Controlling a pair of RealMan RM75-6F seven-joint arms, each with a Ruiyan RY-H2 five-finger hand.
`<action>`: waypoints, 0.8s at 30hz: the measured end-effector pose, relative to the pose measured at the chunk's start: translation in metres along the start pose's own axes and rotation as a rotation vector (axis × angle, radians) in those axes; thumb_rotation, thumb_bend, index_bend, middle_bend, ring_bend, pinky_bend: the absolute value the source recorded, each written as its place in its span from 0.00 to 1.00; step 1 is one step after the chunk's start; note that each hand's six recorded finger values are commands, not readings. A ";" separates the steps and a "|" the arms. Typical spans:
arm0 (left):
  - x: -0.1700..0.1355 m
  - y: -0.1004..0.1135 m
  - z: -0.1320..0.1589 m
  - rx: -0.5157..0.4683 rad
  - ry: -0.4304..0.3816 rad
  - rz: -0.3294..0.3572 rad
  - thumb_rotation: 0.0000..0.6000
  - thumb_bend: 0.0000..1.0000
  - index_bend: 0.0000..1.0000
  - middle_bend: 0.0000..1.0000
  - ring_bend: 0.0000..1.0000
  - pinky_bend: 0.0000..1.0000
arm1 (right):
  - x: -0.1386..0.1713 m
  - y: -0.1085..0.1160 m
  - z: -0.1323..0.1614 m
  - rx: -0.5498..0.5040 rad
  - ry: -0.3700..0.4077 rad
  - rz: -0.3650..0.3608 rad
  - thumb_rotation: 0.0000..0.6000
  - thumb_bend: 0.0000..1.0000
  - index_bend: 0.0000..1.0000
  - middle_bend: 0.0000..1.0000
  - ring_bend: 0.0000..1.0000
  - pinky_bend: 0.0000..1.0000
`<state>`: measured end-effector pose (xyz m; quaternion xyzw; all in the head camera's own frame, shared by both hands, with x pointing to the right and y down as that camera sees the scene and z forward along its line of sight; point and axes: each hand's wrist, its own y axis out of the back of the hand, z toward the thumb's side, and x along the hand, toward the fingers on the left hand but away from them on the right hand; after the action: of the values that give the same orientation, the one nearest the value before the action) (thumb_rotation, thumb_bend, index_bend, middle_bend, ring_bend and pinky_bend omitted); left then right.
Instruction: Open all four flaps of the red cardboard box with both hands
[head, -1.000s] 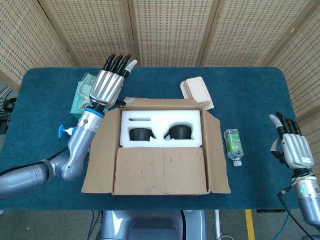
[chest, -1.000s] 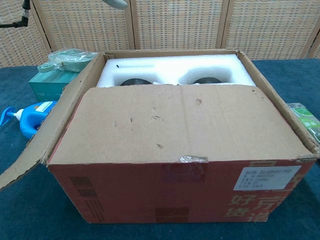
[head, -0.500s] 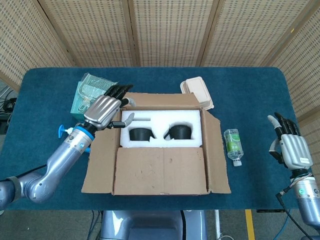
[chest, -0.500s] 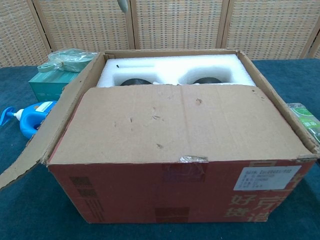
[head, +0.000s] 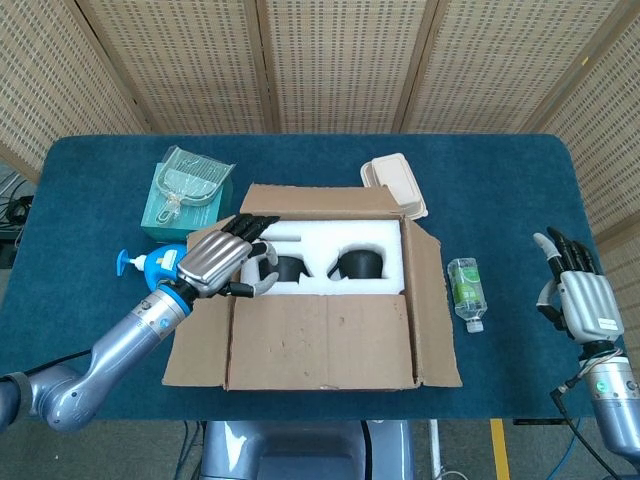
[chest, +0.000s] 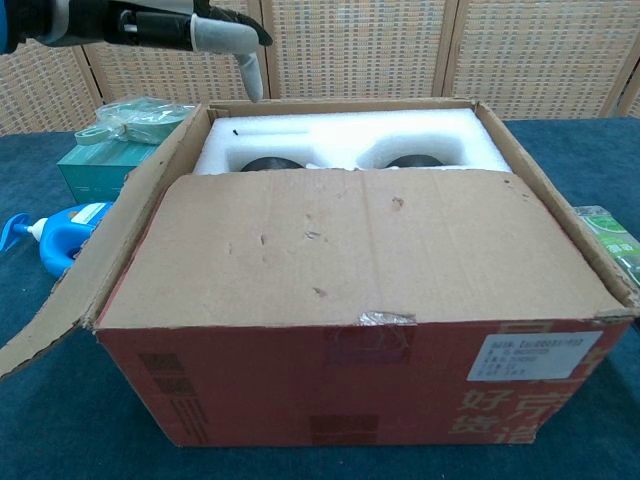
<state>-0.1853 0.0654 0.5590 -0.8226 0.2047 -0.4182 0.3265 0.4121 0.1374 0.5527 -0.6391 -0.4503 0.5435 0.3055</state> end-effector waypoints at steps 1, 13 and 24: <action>0.000 -0.003 0.001 0.008 -0.003 -0.003 0.14 0.38 0.37 0.00 0.00 0.00 | 0.000 0.000 0.000 0.000 -0.001 0.000 1.00 0.98 0.00 0.00 0.00 0.00; 0.001 -0.029 0.006 0.057 -0.006 -0.046 0.14 0.38 0.37 0.00 0.00 0.00 | 0.003 0.001 -0.003 -0.002 -0.003 0.000 1.00 0.98 0.00 0.00 0.00 0.00; -0.001 -0.049 0.008 0.069 0.000 -0.100 0.14 0.38 0.38 0.00 0.00 0.00 | 0.004 0.000 -0.005 -0.006 -0.007 0.000 1.00 0.98 0.00 0.00 0.00 0.00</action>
<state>-0.1760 0.1035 0.5891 -0.8202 0.1487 -0.4406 0.3333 0.4174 0.1411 0.5522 -0.6381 -0.4530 0.5444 0.3020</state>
